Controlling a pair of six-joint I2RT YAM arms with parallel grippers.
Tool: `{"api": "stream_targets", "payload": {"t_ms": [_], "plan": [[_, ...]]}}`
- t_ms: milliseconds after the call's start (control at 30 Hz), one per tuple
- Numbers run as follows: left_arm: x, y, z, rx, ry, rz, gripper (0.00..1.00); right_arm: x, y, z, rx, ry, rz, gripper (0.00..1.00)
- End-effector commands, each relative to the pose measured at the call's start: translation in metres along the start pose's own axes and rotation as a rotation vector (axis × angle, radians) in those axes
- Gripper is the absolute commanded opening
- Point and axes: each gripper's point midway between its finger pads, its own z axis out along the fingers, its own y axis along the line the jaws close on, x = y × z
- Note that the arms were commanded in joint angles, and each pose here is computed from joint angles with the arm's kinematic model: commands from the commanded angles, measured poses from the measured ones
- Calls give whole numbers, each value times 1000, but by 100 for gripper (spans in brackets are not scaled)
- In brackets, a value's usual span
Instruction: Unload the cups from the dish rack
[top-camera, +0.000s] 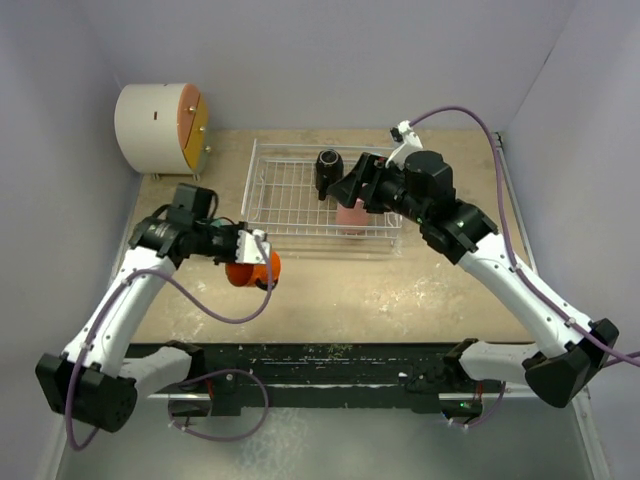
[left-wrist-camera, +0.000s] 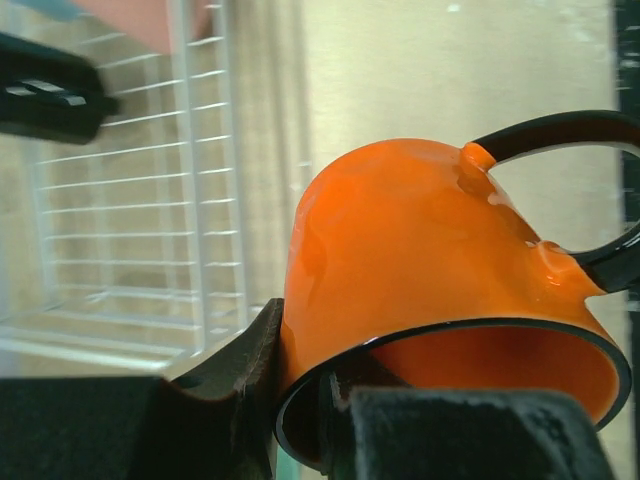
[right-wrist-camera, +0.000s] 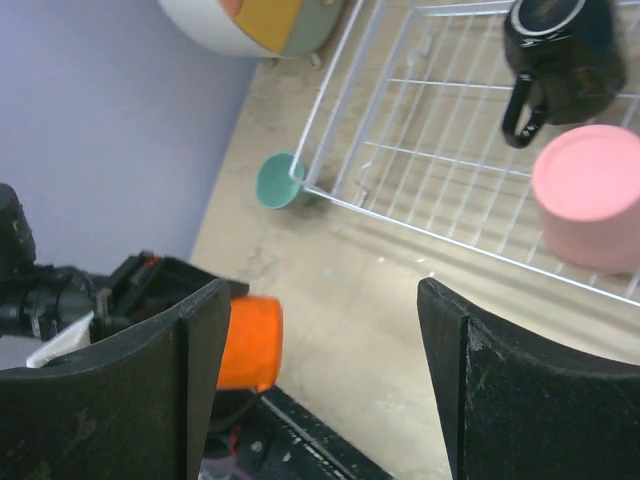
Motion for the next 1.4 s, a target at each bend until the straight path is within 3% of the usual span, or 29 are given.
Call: {"api": "stream_targets", "payload": {"t_ms": [0, 100, 167, 333, 367, 467, 700, 1233, 1300, 1367], "plan": [[-9, -21, 17, 124, 86, -135, 0, -18, -21, -5, 141, -31, -105, 77], [-2, -33, 41, 195, 171, -189, 0, -20, -28, -2, 180, -31, -115, 78], [3, -39, 55, 228, 214, -223, 0, -22, -32, -2, 206, -36, -118, 88], [28, -52, 84, 309, 352, -354, 0, -26, -40, -5, 244, -56, -141, 91], [34, -55, 88, 327, 388, -390, 0, -27, -41, -4, 250, -59, -145, 98], [48, -57, 98, 351, 470, -448, 0, -24, -44, 2, 259, -40, -157, 100], [51, -49, 111, 291, 436, -434, 0, -25, -50, 14, 299, -27, -143, 100], [75, -52, 135, 265, 498, -500, 0, -34, -52, 7, 335, -49, -136, 100], [75, -55, 135, 274, 502, -512, 14, -35, -51, 5, 332, -57, -137, 100], [77, -56, 135, 275, 512, -513, 20, -35, -51, 4, 333, -57, -141, 100]]}}
